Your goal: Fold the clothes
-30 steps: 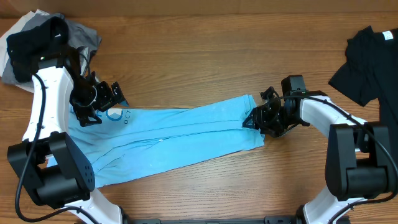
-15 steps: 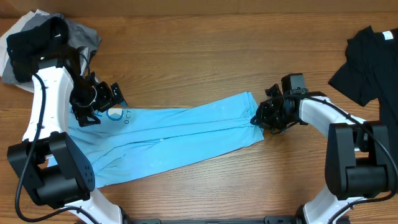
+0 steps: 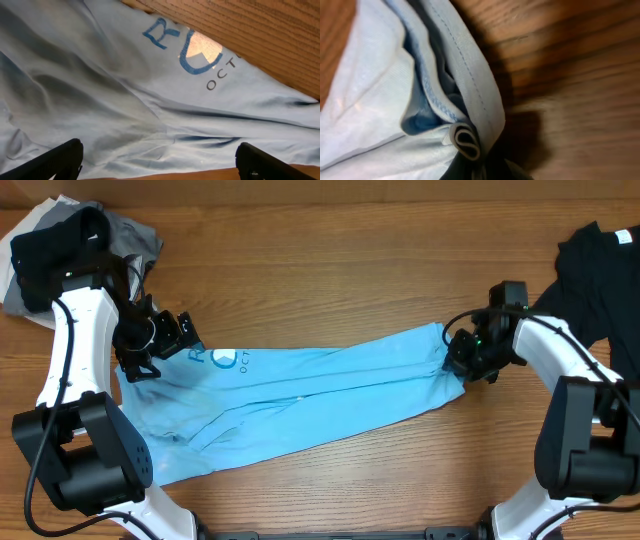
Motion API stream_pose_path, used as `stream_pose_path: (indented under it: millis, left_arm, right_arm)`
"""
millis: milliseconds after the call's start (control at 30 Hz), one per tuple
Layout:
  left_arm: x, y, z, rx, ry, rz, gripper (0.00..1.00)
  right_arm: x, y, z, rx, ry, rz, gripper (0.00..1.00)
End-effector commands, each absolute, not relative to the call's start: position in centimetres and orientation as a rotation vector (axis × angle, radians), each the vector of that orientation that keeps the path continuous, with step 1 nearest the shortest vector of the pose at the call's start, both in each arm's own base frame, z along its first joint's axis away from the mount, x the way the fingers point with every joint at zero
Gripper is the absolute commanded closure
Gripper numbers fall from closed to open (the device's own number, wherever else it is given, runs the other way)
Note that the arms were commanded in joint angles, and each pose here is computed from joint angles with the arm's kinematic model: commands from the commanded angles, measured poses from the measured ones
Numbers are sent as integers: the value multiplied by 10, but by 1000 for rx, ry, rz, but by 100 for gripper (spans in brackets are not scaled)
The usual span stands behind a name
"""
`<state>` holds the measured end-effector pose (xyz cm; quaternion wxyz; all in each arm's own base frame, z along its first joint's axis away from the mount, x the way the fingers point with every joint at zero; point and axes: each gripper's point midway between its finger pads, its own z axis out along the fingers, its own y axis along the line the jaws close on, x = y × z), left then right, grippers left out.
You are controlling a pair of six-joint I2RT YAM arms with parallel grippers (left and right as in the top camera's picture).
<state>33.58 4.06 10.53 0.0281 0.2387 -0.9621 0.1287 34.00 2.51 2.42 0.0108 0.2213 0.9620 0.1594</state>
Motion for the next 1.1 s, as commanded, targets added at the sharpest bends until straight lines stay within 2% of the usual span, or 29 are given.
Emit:
stream_pose_path:
  millis: [0, 167, 300, 633, 1067]
  left_arm:
    - [333, 39, 107, 699, -2997, 390, 0]
    - [332, 39, 103, 714, -2992, 392, 0]
    - [333, 39, 103, 716, -2992, 397, 0]
    - [331, 38, 103, 715, -2985, 396, 0]
    - [331, 38, 103, 715, -2985, 396, 0]
  right_arm:
    - [357, 7, 67, 702, 2883, 336, 96]
    - [347, -2, 98, 695, 2820, 121, 96]
    - [343, 28, 107, 547, 2829, 87, 96]
    - [333, 106, 106, 290, 2854, 136, 96]
    - [307, 145, 77, 204, 2945, 194, 96]
